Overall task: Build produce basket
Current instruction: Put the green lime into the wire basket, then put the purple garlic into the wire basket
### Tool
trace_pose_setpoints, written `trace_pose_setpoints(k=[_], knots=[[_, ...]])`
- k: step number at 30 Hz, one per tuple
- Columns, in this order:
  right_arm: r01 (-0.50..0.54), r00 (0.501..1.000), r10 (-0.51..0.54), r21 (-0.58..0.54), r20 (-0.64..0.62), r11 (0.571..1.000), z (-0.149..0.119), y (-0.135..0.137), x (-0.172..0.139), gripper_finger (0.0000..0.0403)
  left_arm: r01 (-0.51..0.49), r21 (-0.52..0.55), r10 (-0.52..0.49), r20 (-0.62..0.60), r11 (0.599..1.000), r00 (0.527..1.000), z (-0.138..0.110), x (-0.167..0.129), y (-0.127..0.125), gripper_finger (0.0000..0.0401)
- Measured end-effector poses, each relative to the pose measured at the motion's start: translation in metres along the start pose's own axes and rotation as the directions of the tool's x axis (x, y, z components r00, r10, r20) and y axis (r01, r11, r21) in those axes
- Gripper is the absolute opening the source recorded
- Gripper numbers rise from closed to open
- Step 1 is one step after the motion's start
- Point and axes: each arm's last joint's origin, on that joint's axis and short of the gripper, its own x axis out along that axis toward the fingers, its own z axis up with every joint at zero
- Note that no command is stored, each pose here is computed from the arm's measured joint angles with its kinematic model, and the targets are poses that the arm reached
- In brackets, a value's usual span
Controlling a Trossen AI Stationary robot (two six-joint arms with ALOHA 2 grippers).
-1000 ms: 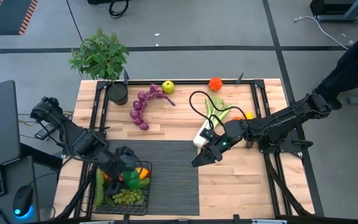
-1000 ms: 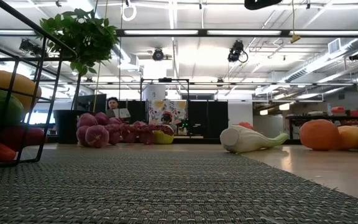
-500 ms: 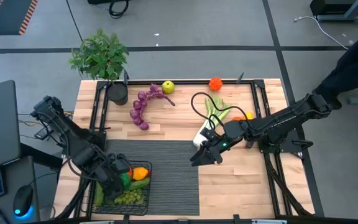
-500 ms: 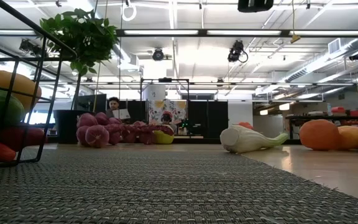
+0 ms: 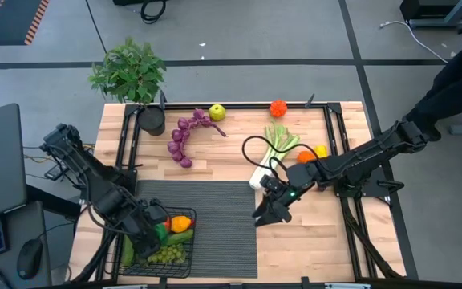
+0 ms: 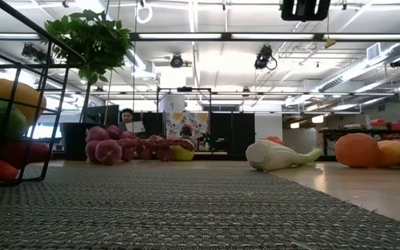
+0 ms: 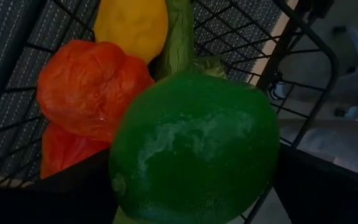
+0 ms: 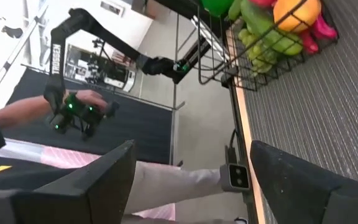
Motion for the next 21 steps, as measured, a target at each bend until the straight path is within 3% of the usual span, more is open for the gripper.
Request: trace_pose_setpoints(k=[4, 9, 12, 17, 21], knots=[[-0.002, 1.0, 0.002, -0.004, -0.008, 1.0, -0.004, 0.002, 0.001, 0.0318, 0.001, 0.051, 0.0, -0.021, 0.999, 1.0, -0.001, 0.002, -0.001, 0.0394], [0.013, 1.0, -0.013, -0.021, 0.014, 1.0, -0.007, 0.004, 0.002, 0.0318, 0.004, 0.091, 0.0, -0.042, 0.996, 0.999, 0.001, 0.002, 0.0, 0.0398], [0.051, 0.997, -0.049, -0.031, 0.057, 0.998, -0.007, 0.002, 0.002, 0.0318, -0.01, 0.05, 0.012, -0.03, 0.999, 0.999, 0.01, 0.002, 0.004, 0.0396], [0.161, 0.976, -0.159, -0.006, 0.15, 0.987, 0.0, -0.007, 0.0, 0.0318, 0.002, -0.108, 0.0, 0.019, 0.994, 1.0, 0.035, -0.004, 0.01, 0.0394], [0.255, 0.939, -0.256, 0.036, 0.231, 0.966, 0.014, -0.02, -0.006, 0.0318, -0.01, 0.029, 0.008, 0.071, 1.0, 0.997, 0.061, -0.01, 0.021, 0.0394]])
